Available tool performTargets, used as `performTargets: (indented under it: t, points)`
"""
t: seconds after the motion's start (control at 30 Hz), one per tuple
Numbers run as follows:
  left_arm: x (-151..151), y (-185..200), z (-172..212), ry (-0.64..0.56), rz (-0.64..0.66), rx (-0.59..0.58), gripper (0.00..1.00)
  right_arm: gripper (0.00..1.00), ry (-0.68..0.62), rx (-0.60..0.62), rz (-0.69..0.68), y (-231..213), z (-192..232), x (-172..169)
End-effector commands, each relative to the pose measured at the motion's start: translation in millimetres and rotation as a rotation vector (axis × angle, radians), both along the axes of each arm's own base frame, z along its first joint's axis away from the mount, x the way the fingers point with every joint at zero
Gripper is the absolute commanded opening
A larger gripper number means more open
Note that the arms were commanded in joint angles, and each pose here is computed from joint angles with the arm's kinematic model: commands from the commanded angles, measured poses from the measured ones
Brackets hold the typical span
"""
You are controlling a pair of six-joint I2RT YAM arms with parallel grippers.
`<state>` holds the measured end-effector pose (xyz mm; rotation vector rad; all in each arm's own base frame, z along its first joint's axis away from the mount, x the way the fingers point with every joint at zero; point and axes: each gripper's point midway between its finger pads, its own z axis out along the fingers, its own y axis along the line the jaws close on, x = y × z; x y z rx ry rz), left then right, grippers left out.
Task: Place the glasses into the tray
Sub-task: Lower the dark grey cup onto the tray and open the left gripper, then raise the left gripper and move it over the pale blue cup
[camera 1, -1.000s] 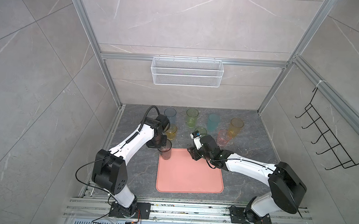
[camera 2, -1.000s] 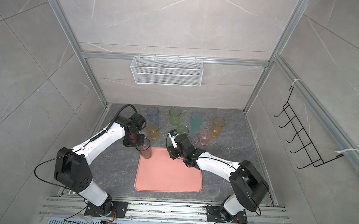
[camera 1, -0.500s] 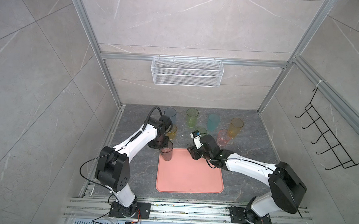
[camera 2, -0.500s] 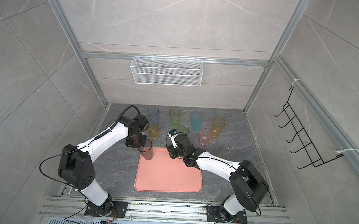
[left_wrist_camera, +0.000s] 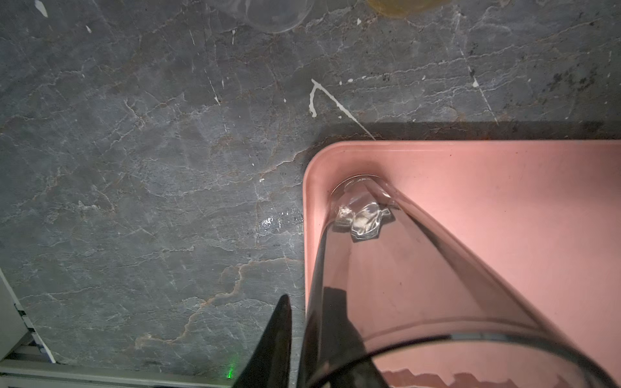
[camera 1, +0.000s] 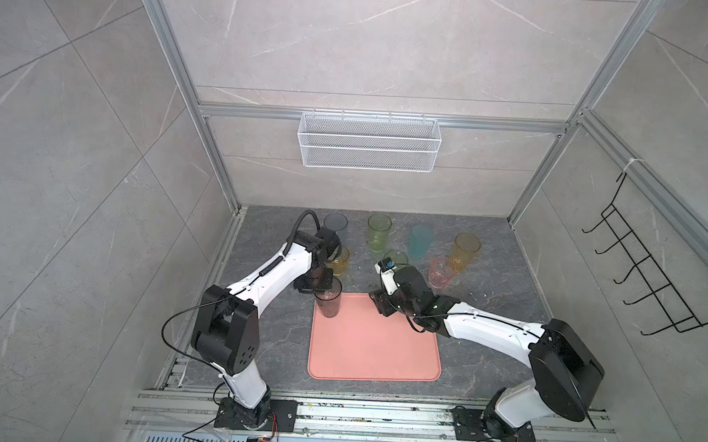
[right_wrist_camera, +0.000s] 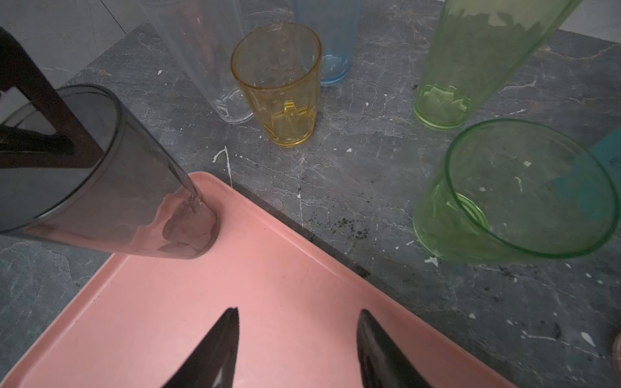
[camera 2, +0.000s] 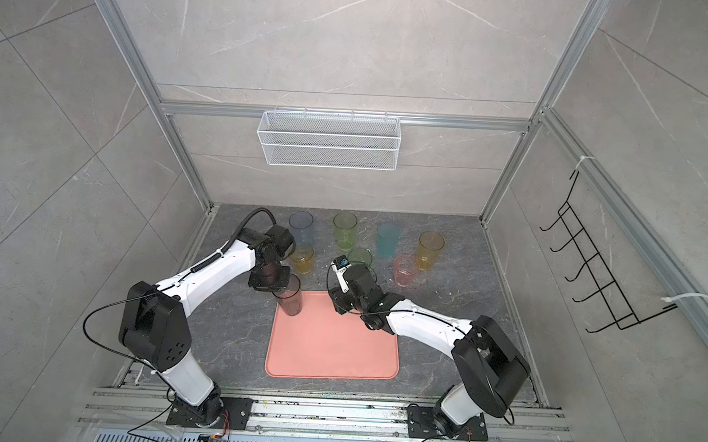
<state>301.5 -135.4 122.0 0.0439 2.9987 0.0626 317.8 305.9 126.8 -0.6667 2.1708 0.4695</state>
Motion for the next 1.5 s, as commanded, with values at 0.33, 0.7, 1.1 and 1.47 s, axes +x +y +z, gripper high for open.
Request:
performTargets:
  t: [0.33,0.7,1.1,1.47]
  points:
    - [6,1,62,-0.141,0.045,-0.046,0.46,0.58,-0.014,-0.019,0.002,3,3,1]
    - [16,14,125,-0.329,0.149,-0.084,0.56,0.58,-0.044,0.003,-0.002,0,10,-1]
    - [62,31,179,-0.592,0.232,-0.122,0.64,0.58,-0.063,0.019,-0.003,1,14,-3]
    - [110,24,192,-0.672,0.233,-0.151,0.7,0.59,-0.075,0.023,-0.011,0,17,-3]
